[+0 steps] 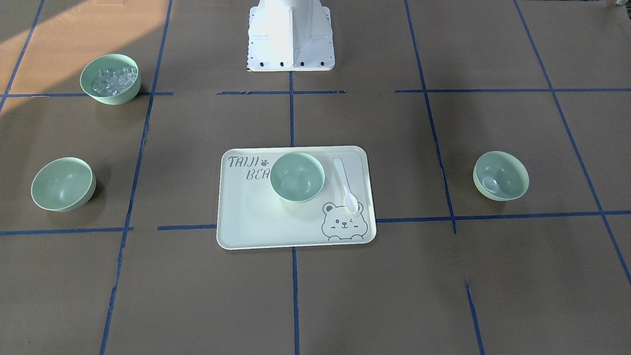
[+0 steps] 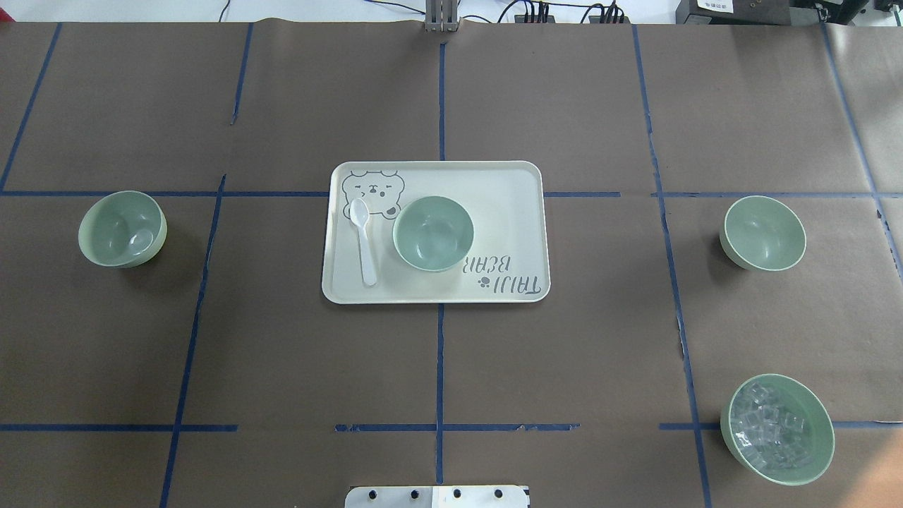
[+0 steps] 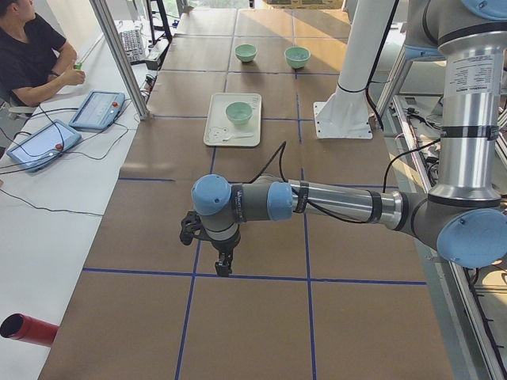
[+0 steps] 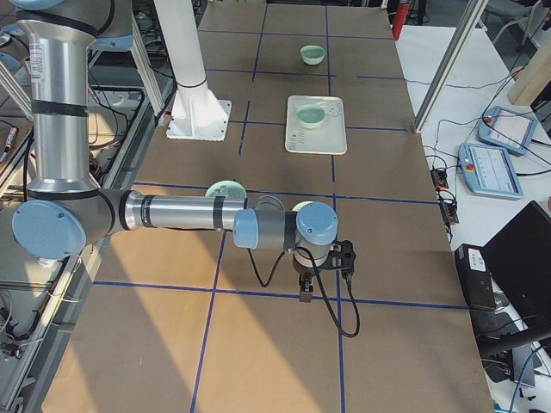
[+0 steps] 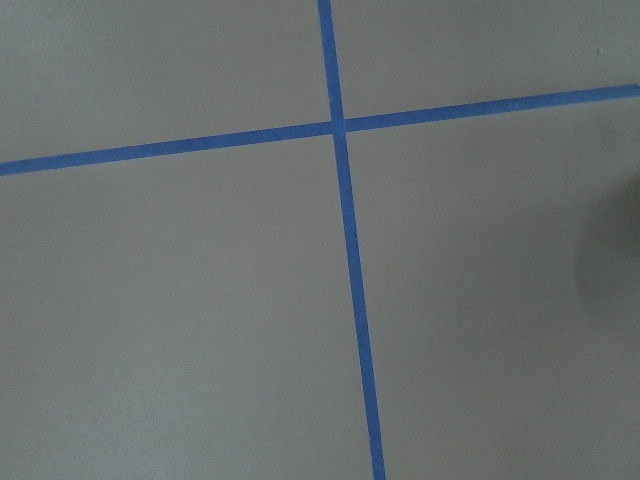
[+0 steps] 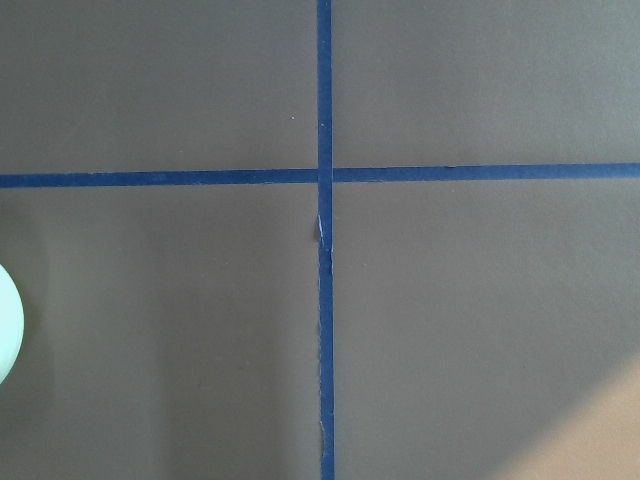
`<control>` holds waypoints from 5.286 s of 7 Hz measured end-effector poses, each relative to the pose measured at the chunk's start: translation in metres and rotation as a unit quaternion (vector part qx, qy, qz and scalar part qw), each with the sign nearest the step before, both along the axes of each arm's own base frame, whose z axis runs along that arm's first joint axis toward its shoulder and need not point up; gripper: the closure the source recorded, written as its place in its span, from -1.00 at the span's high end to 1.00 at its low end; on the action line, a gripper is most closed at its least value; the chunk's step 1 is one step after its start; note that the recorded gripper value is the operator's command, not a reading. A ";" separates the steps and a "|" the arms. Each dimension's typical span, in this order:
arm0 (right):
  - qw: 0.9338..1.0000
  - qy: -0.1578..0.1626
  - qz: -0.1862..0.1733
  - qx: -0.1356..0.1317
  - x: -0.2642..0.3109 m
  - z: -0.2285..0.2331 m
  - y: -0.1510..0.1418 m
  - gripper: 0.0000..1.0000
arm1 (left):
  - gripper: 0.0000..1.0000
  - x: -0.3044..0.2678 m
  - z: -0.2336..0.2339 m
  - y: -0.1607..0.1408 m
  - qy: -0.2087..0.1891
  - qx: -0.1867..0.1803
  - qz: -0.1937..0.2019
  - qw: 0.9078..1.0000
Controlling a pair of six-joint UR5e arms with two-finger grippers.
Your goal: Stack green bowls together
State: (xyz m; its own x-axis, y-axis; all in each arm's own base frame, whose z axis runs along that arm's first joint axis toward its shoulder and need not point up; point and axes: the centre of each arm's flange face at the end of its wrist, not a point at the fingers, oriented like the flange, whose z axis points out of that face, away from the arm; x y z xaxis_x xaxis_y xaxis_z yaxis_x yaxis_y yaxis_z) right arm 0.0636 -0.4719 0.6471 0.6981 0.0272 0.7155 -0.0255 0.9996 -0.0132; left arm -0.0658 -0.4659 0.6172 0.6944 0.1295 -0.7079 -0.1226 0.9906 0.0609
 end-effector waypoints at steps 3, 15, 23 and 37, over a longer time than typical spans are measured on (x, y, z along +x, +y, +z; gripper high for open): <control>1.000 -0.001 0.002 0.003 0.001 -0.004 -0.001 1.00 | 1.00 -0.001 -0.008 -0.006 0.001 0.007 -0.003 1.000; 0.998 -0.031 0.023 0.044 -0.005 -0.057 -0.014 1.00 | 0.95 0.242 -0.057 -0.027 0.048 0.022 -0.145 0.988; 0.998 -0.032 0.028 0.045 -0.005 -0.064 -0.016 1.00 | -0.91 0.294 -0.024 -0.024 0.039 0.017 -0.151 0.988; 0.996 -0.054 0.057 0.045 -0.185 -0.034 -0.028 1.00 | -1.00 0.354 -0.353 -0.086 0.129 -0.169 -0.285 0.935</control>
State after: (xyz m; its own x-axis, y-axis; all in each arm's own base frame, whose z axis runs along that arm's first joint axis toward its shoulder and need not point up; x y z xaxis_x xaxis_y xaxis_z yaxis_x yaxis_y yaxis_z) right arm -0.1215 -0.4996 0.6132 0.6136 0.0344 0.7889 -0.1424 0.9875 0.0677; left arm 0.2884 -0.5524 0.2639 0.3835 -0.4714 -0.7942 0.4063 0.8583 -0.3133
